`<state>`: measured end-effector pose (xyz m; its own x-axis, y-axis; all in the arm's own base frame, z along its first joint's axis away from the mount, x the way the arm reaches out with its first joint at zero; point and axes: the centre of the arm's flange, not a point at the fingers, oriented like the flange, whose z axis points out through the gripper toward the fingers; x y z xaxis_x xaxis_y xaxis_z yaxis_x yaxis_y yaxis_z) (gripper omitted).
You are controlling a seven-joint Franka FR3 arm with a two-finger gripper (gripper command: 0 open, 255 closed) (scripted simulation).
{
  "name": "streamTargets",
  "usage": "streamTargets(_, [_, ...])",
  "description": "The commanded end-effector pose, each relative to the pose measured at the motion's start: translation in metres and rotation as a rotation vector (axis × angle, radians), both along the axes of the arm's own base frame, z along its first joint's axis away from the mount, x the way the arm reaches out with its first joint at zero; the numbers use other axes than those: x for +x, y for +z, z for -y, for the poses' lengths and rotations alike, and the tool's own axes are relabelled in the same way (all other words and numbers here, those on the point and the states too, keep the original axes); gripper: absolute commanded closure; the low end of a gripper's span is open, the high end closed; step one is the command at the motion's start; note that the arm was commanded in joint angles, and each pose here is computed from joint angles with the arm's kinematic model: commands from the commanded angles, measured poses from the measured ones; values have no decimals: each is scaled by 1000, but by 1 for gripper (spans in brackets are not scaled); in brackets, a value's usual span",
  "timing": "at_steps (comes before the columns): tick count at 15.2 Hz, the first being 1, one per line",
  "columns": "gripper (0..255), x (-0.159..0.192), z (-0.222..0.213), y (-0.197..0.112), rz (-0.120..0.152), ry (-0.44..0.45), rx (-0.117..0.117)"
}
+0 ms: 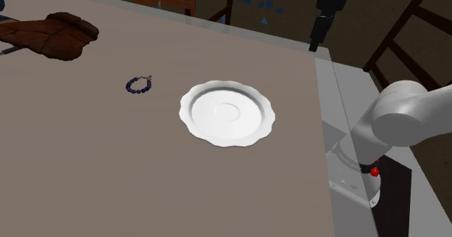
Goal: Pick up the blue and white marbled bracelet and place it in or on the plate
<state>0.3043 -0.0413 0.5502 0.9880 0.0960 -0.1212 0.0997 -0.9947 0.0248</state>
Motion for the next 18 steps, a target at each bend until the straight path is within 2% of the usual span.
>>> streamTargets(1, [0, 0, 0, 0, 0, 0, 0])
streamTargets(18, [0, 48, -209, -11, 40, -205, 29])
